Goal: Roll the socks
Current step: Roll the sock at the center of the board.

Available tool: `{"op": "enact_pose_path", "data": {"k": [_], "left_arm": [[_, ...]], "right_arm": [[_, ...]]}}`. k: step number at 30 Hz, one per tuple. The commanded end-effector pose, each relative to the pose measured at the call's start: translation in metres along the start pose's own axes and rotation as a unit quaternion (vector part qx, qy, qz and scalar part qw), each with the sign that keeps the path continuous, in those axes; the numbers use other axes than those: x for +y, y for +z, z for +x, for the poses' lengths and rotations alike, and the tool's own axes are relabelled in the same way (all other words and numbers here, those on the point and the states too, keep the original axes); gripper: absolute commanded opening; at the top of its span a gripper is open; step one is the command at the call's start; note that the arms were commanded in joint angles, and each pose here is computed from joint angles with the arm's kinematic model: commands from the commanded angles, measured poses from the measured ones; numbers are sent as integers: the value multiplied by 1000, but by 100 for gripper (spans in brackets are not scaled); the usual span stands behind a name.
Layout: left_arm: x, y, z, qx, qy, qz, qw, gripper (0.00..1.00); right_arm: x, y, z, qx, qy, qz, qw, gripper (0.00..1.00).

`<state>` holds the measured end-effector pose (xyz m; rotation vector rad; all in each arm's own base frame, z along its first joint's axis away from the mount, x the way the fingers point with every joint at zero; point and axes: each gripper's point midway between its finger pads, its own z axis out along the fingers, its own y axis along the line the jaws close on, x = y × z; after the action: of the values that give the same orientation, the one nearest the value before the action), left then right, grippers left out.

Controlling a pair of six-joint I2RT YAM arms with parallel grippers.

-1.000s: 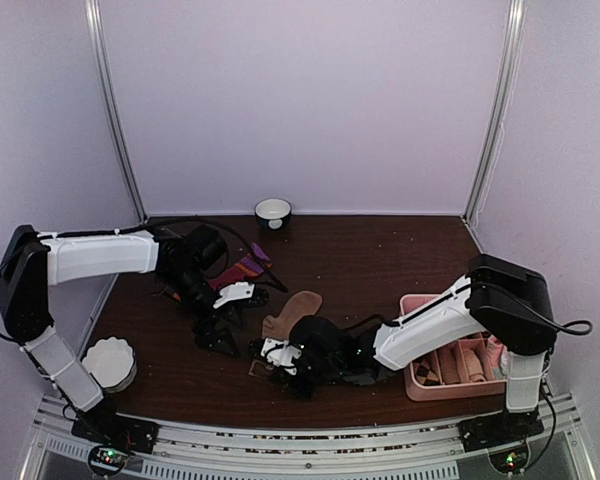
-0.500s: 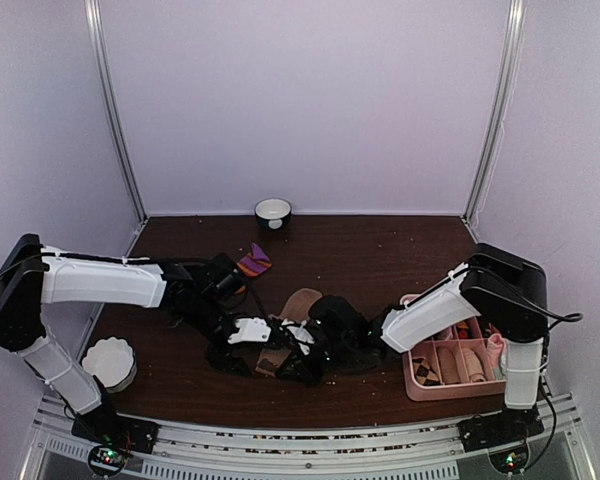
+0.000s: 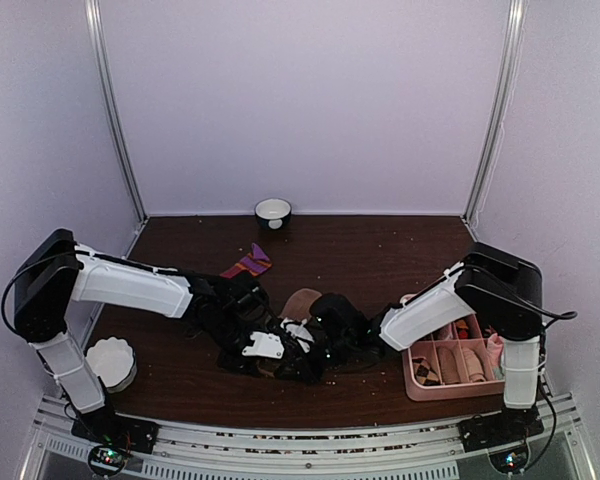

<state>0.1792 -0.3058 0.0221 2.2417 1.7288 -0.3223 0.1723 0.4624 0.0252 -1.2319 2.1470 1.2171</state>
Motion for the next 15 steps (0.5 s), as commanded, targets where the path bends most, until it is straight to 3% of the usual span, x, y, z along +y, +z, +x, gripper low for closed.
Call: {"op": "enact_pose_path", "data": {"k": [1,6,11,15], "left_arm": [[19,-2,-14,-7,8,-27,1000,36],[13,-2,-19,-11,15,-17,1000,39],[6,-12,-24,-29,22,-21,999,55],[5,-29,-30,-68,32,-56,996,55]], "right_arm": [[-16,8,49,71,54,20,996,0],[-15,9,43,68,62,18,996,0],[-13,11,39,63,72,14,995,0],[-13,11,37,55,80,8,995,0]]}}
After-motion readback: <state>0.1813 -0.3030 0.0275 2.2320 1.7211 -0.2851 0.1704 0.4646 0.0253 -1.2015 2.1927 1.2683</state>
